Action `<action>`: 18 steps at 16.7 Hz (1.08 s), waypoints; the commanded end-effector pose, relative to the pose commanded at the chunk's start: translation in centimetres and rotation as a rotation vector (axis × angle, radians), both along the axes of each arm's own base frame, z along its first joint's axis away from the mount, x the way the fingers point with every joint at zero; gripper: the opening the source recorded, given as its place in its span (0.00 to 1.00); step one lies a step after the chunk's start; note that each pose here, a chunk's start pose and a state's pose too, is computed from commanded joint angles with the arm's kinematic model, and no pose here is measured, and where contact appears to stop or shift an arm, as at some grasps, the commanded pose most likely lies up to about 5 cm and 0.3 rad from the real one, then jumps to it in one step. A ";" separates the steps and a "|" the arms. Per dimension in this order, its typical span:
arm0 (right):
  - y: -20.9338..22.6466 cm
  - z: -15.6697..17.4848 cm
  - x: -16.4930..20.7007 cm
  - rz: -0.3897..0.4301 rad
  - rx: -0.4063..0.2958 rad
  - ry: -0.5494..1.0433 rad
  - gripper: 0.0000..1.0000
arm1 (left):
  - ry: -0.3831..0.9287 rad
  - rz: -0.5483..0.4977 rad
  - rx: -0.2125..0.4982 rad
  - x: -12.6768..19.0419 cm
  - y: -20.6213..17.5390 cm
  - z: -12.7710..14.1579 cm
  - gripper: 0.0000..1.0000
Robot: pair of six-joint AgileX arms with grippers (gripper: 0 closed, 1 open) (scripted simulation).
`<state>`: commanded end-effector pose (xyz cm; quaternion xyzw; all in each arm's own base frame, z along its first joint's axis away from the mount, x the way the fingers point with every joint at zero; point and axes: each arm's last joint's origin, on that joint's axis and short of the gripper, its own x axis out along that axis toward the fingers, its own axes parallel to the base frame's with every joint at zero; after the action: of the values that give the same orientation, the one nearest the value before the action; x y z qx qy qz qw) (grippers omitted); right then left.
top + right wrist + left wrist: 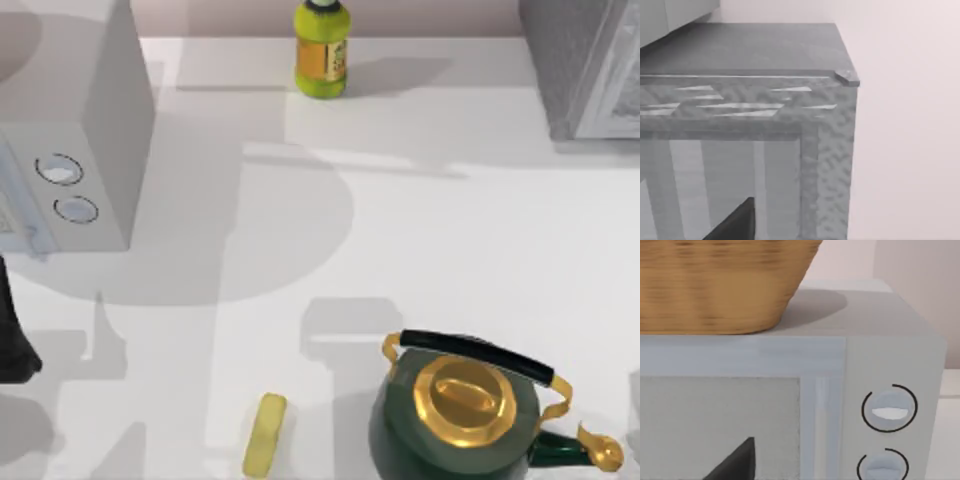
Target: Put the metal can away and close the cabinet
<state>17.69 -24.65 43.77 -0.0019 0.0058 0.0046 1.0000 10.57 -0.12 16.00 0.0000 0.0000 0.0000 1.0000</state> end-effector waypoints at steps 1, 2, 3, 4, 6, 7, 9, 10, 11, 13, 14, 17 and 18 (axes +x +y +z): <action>0.8 1.7 -0.4 -0.001 0.004 0.002 1.00 | 0.000 0.000 0.000 0.0 0.0 0.0 1.00; 1.7 3.2 -0.8 -0.002 0.005 0.001 1.00 | 0.000 0.000 0.000 0.0 0.0 0.0 1.00; 2.6 4.4 -1.2 -0.003 0.006 0.000 1.00 | 0.000 0.000 0.000 0.0 0.0 0.0 1.00; 3.3 5.5 -1.6 -0.004 0.006 -0.001 1.00 | 0.000 0.000 0.000 0.0 0.0 0.0 1.00; 4.3 6.8 -2.1 -0.006 0.007 -0.003 1.00 | 0.000 0.000 0.000 0.0 0.0 0.0 1.00; 4.6 7.1 -2.2 -0.007 0.007 -0.004 1.00 | 0.000 0.000 0.000 0.0 0.0 0.0 1.00; 4.6 7.1 -2.3 -0.007 0.008 -0.004 1.00 | 0.000 0.000 0.000 0.0 0.0 0.0 1.00; 4.6 7.1 -2.3 -0.007 0.008 -0.004 1.00 | 0.000 0.000 0.000 0.0 0.0 0.0 1.00; 4.6 7.1 -2.3 -0.007 0.008 -0.004 1.00 | 0.000 0.000 0.000 0.0 0.0 0.0 1.00; 4.5 7.1 -2.3 -0.009 0.006 -0.005 1.00 | 0.000 0.000 0.000 0.0 0.0 0.0 1.00; 4.7 7.2 -2.1 -0.008 0.002 -0.006 1.00 | 0.000 0.000 0.000 0.0 0.0 0.0 1.00; 6.1 7.3 -0.3 -0.002 -0.013 -0.010 1.00 | 0.000 0.000 0.000 0.0 0.0 0.0 1.00; 6.9 7.3 0.6 0.002 -0.014 -0.009 1.00 | 0.000 0.000 0.000 0.0 0.0 0.0 1.00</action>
<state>18.32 -17.75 51.07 -0.0089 0.0012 0.0054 0.9999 10.57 -0.12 16.00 0.0000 0.0000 0.0000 1.0000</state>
